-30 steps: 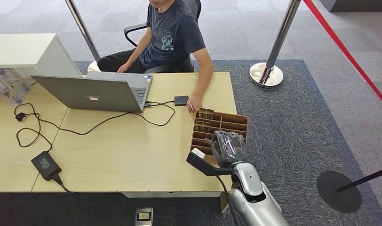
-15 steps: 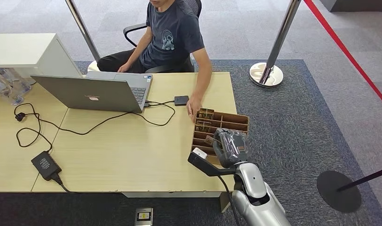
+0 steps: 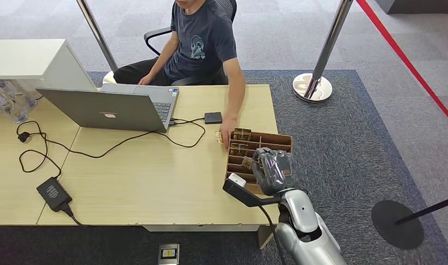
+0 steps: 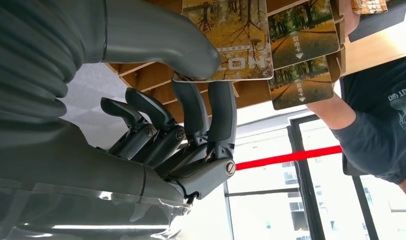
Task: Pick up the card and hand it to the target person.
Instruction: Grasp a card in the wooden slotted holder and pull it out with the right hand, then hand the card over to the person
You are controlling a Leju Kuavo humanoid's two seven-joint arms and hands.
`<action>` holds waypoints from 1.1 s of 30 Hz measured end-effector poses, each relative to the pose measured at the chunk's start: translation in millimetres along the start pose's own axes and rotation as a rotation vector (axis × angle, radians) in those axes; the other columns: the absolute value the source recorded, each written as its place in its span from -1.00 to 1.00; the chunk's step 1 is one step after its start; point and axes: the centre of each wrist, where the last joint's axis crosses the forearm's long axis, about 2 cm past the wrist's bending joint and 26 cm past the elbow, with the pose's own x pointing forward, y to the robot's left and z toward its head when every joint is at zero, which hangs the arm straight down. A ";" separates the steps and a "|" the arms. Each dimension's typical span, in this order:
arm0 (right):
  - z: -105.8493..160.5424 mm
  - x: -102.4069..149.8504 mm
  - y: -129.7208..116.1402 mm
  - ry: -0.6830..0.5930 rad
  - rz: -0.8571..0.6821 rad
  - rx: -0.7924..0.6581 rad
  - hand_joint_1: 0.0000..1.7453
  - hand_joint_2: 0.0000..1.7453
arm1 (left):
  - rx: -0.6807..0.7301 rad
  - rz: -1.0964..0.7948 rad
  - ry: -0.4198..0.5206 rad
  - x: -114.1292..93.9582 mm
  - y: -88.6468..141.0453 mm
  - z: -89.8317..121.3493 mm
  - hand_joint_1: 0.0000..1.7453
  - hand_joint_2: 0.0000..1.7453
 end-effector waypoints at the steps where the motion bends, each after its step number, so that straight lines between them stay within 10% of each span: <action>1: -0.5 -0.5 -0.4 -0.002 0.000 -0.001 1.00 1.00 | 0.001 0.002 0.001 -0.2 -0.1 0.0 -1.00 -1.00; 33: -17.6 -16.5 -29.2 -0.050 0.064 -0.150 1.00 1.00 | -0.001 0.008 -0.006 0.9 -3.1 0.5 -1.00 -1.00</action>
